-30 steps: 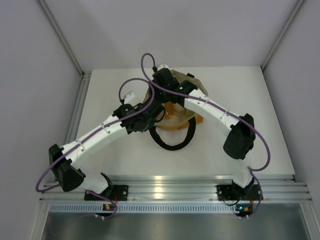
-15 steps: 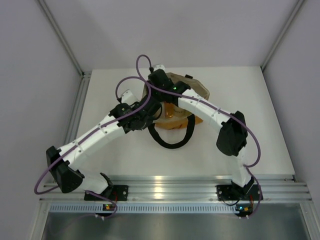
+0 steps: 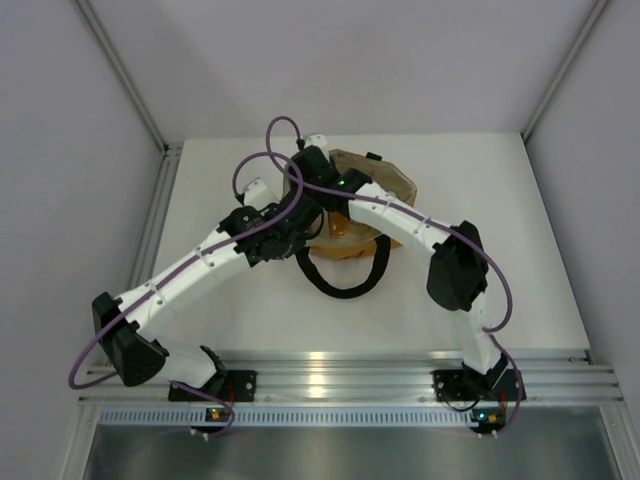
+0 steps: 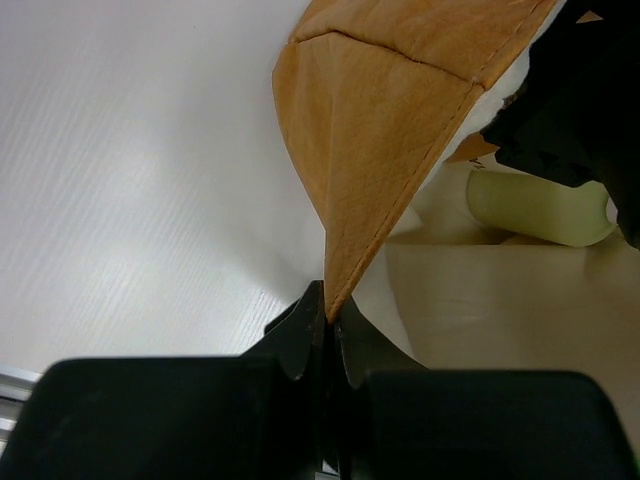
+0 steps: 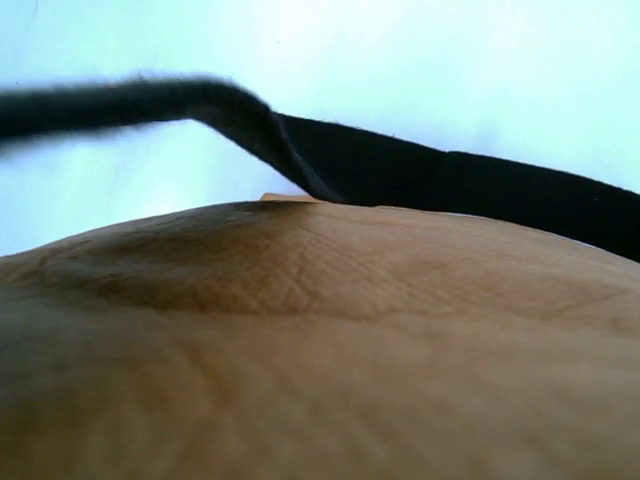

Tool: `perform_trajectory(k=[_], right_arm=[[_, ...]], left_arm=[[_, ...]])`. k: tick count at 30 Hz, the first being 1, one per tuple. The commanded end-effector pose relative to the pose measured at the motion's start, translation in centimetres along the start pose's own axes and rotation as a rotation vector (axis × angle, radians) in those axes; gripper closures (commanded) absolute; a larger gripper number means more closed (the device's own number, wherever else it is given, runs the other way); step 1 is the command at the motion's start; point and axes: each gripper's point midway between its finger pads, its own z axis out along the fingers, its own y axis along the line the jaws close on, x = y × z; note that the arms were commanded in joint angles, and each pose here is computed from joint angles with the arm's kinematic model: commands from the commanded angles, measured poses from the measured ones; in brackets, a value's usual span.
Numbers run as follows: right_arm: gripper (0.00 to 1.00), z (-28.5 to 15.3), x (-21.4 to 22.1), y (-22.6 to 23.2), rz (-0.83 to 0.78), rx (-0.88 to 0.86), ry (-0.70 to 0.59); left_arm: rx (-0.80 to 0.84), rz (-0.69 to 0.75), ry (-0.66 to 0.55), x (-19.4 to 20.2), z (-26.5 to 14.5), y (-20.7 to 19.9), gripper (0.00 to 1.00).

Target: Take the personal care products out of the canvas bag

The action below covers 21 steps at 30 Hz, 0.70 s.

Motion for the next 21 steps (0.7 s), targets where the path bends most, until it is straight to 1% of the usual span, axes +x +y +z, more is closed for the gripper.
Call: perform_trajectory(k=[1, 7, 10, 11, 13, 14, 16, 17, 19, 21], right_arm=[[0.43, 2.2, 3.1, 0.5, -0.017, 0.033, 0.053], [0.4, 3.0, 4.5, 0.6, -0.004, 0.043, 0.081], [0.43, 3.0, 4.6, 0.4, 0.004, 0.052, 0.081], [0.52, 3.0, 4.4, 0.3, 0.01, 0.053, 0.077], [0.62, 2.7, 4.0, 0.3, 0.016, 0.053, 0.066], [0.7, 2.6, 3.6, 0.4, 0.016, 0.052, 0.058], [0.82, 2.3, 2.9, 0.3, 0.024, 0.059, 0.04], [0.93, 2.2, 2.8, 0.2, 0.024, 0.059, 0.037], [1.0, 1.7, 2.0, 0.3, 0.036, 0.056, 0.019], [1.0, 0.6, 0.7, 0.4, 0.062, 0.043, -0.008]], left_arm=[[0.01, 0.0, -0.03, -1.0, -0.6, 0.2, 1.0], [0.017, 0.003, -0.032, -1.1, -0.8, 0.2, 1.0], [0.019, 0.002, -0.037, -1.3, -0.9, 0.3, 1.0], [0.02, 0.001, -0.039, -1.3, -1.0, 0.3, 1.0], [0.024, 0.001, -0.043, -1.5, -1.1, 0.3, 1.0], [0.023, 0.002, -0.044, -1.5, -1.1, 0.4, 1.0], [0.021, 0.001, -0.046, -1.6, -1.1, 0.4, 1.0], [0.02, 0.003, -0.044, -1.5, -1.0, 0.4, 1.0], [0.022, 0.006, -0.042, -1.4, -1.1, 0.4, 1.0], [0.021, 0.008, -0.043, -1.5, -1.1, 0.5, 1.0]])
